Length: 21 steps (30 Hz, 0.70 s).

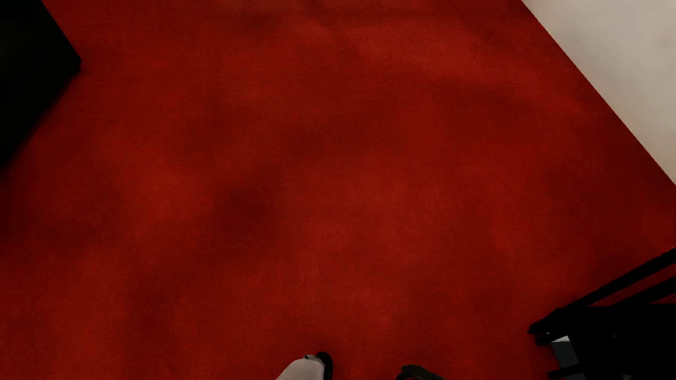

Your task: Go to the sofa

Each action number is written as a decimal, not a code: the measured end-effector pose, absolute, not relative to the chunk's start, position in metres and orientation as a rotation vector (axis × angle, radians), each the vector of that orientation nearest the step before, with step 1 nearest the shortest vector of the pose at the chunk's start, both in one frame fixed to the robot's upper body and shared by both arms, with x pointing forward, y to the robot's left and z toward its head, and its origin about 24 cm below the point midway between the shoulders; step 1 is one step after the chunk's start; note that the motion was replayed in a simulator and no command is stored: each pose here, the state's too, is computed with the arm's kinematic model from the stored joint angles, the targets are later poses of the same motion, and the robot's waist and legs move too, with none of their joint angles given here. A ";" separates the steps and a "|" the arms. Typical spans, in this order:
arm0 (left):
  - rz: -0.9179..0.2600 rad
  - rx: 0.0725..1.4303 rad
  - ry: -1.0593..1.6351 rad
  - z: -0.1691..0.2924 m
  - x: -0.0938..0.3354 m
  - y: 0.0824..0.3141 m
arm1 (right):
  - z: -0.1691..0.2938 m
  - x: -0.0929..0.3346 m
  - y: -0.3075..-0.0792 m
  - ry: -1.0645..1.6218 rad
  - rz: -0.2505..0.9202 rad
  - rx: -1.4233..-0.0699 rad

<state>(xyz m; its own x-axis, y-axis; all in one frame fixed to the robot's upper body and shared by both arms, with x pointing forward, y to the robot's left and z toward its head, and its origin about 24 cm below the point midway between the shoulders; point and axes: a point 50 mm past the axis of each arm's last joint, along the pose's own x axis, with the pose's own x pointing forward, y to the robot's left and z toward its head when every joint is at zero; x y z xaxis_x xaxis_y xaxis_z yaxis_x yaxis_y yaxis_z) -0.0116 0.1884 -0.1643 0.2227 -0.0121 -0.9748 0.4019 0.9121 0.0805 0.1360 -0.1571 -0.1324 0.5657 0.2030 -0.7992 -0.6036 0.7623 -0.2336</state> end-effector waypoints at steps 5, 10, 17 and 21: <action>-0.310 0.367 1.489 -0.167 -0.056 0.194 | -0.137 0.131 -0.160 0.879 0.486 -0.522; -0.259 0.433 1.493 -0.166 -0.043 0.221 | -0.162 0.063 -0.181 1.136 0.480 -0.539; -0.191 0.478 1.080 -0.146 0.095 0.231 | -0.167 0.021 -0.217 1.322 0.349 -0.530; -0.153 0.433 0.841 -0.119 0.165 0.217 | -0.166 -0.006 -0.225 1.391 0.370 -0.549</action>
<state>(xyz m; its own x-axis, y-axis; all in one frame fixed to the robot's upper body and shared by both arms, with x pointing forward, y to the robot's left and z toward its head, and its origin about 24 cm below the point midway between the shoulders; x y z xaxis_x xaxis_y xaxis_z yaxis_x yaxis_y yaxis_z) 0.1651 0.2172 -0.1187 0.6617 0.0379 -0.7488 0.2990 0.9026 0.3098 -0.0058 -0.2249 -0.1663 0.1539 -0.0723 -0.9854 -0.5519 0.8209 -0.1464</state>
